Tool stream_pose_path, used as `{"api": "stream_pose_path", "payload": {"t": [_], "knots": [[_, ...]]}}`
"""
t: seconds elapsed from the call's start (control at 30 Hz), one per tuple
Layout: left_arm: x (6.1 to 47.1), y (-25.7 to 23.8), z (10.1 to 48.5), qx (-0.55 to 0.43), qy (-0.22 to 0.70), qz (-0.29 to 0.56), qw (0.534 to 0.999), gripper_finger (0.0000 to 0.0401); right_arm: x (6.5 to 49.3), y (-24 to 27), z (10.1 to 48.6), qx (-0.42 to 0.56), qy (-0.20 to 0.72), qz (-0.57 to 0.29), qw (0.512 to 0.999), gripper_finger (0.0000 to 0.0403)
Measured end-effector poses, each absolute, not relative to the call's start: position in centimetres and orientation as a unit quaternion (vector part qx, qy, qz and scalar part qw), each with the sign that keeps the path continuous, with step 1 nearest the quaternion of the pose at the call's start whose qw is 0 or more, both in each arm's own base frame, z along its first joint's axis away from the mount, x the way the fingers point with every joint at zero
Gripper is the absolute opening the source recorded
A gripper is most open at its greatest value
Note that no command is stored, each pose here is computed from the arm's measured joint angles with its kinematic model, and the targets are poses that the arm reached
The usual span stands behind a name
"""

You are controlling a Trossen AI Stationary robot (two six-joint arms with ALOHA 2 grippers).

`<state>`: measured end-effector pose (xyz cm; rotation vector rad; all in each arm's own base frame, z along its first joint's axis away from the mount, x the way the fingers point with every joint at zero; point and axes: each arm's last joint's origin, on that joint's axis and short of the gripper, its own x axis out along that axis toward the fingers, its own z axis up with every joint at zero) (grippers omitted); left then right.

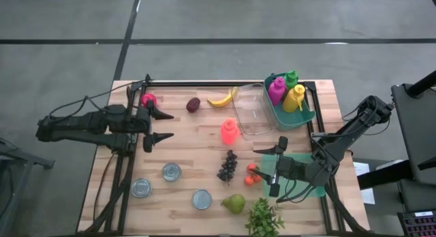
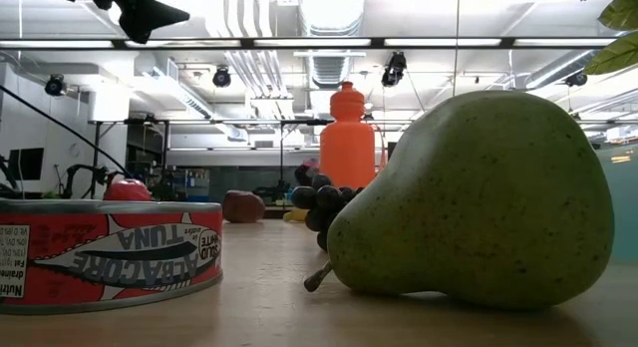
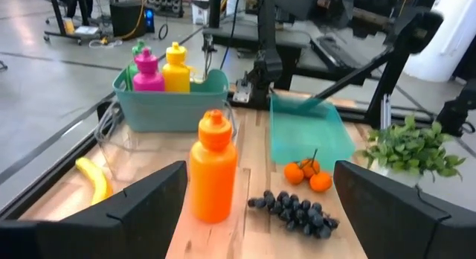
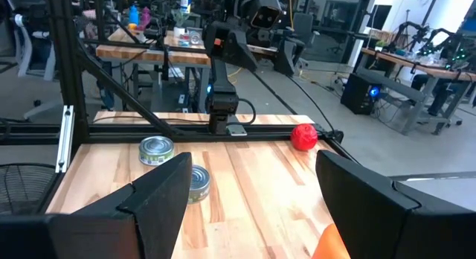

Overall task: Pick & Place Food Item
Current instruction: Put the orange water bottle into the green bin

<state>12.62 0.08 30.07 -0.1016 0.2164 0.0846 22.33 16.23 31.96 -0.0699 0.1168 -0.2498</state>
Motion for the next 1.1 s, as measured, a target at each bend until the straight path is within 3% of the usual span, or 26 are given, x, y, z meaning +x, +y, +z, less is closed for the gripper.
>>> {"api": "stream_pose_path", "payload": {"t": [0.57,0.77,1.1], "knots": [[12.0,0.1,28.2,-0.045,0.211,0.047,0.975,0.0343,23.7,14.5,34.7,0.055,0.021,-0.168,0.984,0.0285],[12.0,0.1,28.1,-0.044,0.215,0.047,0.974,0.0343,24.6,11.8,35.9,0.085,0.073,-0.219,0.969,0.0285],[11.9,0.1,28.1,-0.044,0.215,0.047,0.974,0.0343,25.5,5.4,37.8,0.264,0.186,-0.221,0.92,0.0285]]}}
